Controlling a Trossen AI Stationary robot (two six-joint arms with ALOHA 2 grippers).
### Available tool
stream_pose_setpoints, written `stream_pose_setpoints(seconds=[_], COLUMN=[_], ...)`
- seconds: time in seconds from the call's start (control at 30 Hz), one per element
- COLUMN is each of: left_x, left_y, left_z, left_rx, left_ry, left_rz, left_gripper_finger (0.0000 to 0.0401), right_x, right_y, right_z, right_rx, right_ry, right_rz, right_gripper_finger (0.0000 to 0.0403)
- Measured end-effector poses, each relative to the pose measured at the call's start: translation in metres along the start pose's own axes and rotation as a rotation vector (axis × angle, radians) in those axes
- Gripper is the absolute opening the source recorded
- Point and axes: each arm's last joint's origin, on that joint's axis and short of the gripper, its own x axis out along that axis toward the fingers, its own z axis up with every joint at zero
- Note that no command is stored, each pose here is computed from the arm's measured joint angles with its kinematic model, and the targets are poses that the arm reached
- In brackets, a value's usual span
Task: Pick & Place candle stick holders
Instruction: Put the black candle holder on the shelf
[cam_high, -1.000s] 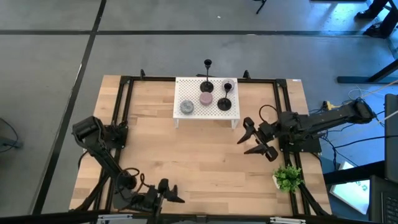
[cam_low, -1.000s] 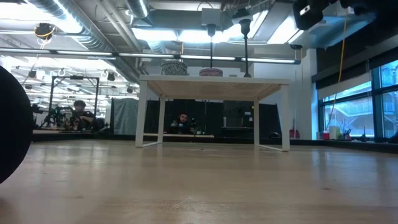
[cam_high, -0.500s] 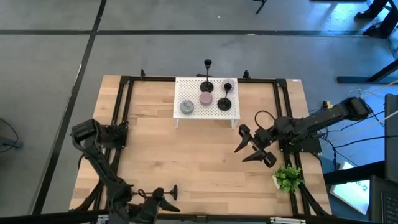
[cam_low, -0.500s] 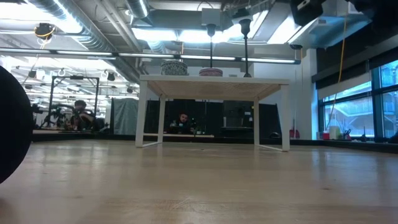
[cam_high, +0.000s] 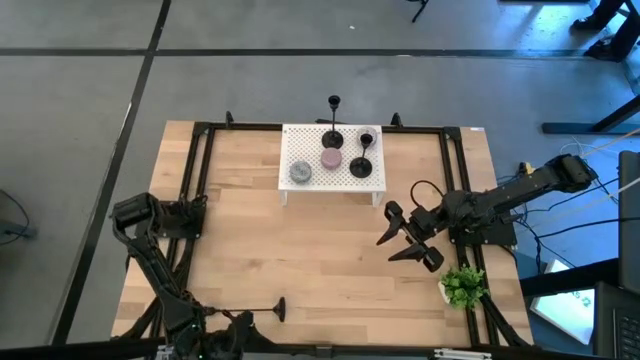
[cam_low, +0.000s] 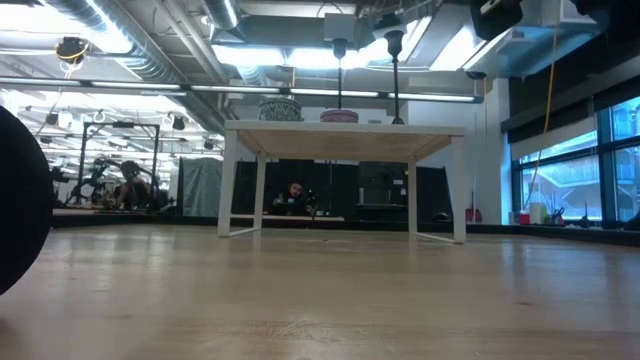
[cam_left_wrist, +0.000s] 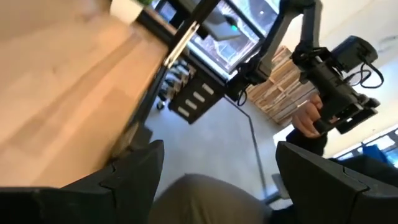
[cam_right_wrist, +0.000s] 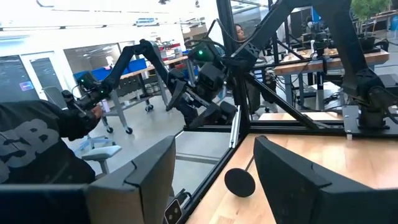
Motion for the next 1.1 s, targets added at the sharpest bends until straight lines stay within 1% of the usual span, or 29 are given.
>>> stream_pose_setpoints(seconds=[0.3, 0.43, 0.53, 0.67, 0.93, 1.1], left_x=[-0.008, -0.006, -0.004, -0.002, -0.008, -0.01], left_y=[0.007, 0.016, 0.024, 0.036, 0.056, 0.064], left_z=[-0.012, -0.027, -0.039, -0.049, -0.054, -0.053], left_rx=[-0.239, -0.407, -0.479, -0.508, -0.542, -0.529], left_ry=[0.043, 0.071, 0.089, 0.139, 0.234, 0.231], left_rz=[0.057, 0.096, 0.135, 0.21, 0.408, 0.478], left_gripper_finger=[0.0304, 0.0285, 0.0262, 0.0233, 0.0188, 0.0169], right_x=[0.0, 0.0, 0.0, 0.0, 0.0, 0.0], right_y=[0.0, 0.0, 0.0, 0.0, 0.0, 0.0], right_z=[0.0, 0.0, 0.0, 0.0, 0.0, 0.0], right_rx=[0.0, 0.0, 0.0, 0.0, 0.0, 0.0], right_ry=[0.0, 0.001, 0.001, 0.001, 0.001, 0.001], right_rz=[0.0, 0.0, 0.0, 0.0, 0.0, 0.0], right_gripper_finger=[0.022, 0.022, 0.022, 0.022, 0.022, 0.022])
